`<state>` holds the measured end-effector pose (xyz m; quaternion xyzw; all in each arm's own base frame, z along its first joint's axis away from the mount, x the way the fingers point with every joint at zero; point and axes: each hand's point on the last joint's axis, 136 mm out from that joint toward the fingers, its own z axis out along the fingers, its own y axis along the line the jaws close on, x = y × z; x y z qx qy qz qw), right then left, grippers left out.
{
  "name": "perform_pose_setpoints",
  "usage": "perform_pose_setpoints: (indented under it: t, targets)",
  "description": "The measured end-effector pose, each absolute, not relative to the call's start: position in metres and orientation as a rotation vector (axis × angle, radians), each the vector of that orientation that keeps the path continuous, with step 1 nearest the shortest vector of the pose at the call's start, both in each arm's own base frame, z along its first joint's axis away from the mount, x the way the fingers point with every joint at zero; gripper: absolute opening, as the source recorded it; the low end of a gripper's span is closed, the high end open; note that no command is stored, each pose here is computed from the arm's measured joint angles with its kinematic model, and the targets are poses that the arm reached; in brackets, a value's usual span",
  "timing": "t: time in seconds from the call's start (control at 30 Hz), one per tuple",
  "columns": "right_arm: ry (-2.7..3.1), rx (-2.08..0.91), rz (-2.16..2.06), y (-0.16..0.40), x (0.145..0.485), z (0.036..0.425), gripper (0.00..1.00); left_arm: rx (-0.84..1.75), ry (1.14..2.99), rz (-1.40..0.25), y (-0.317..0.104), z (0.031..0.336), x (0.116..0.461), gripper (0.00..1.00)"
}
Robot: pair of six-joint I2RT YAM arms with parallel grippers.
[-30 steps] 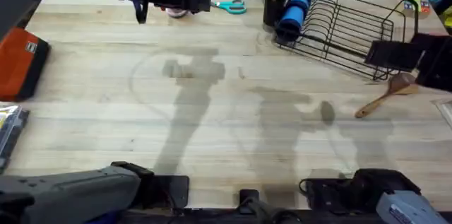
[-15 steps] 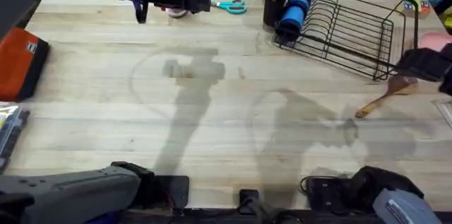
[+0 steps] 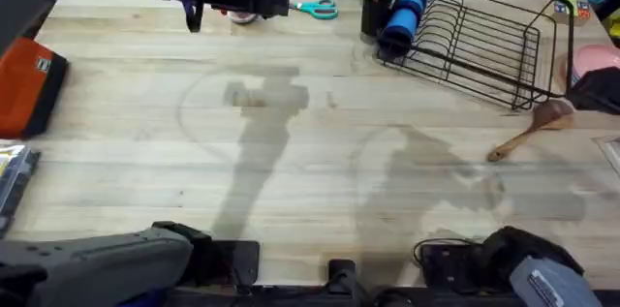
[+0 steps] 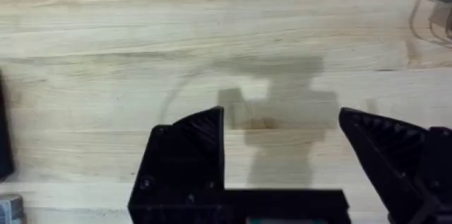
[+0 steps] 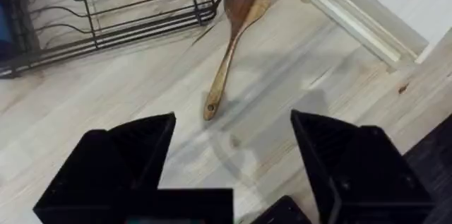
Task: Pick up the spoon on the table one by one and put them onto the rack
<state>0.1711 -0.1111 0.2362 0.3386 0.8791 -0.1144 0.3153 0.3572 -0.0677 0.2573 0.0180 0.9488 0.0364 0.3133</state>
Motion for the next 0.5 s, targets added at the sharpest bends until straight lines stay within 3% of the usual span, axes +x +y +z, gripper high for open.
perform_pose_setpoints:
  t: [0.5]
  targets:
    - [2.314, 0.896, -0.300, -0.1111, 0.1711, 0.2362, 0.993, 0.047, 2.502, 0.096, -0.0677, 0.2574, 0.3572, 0.993]
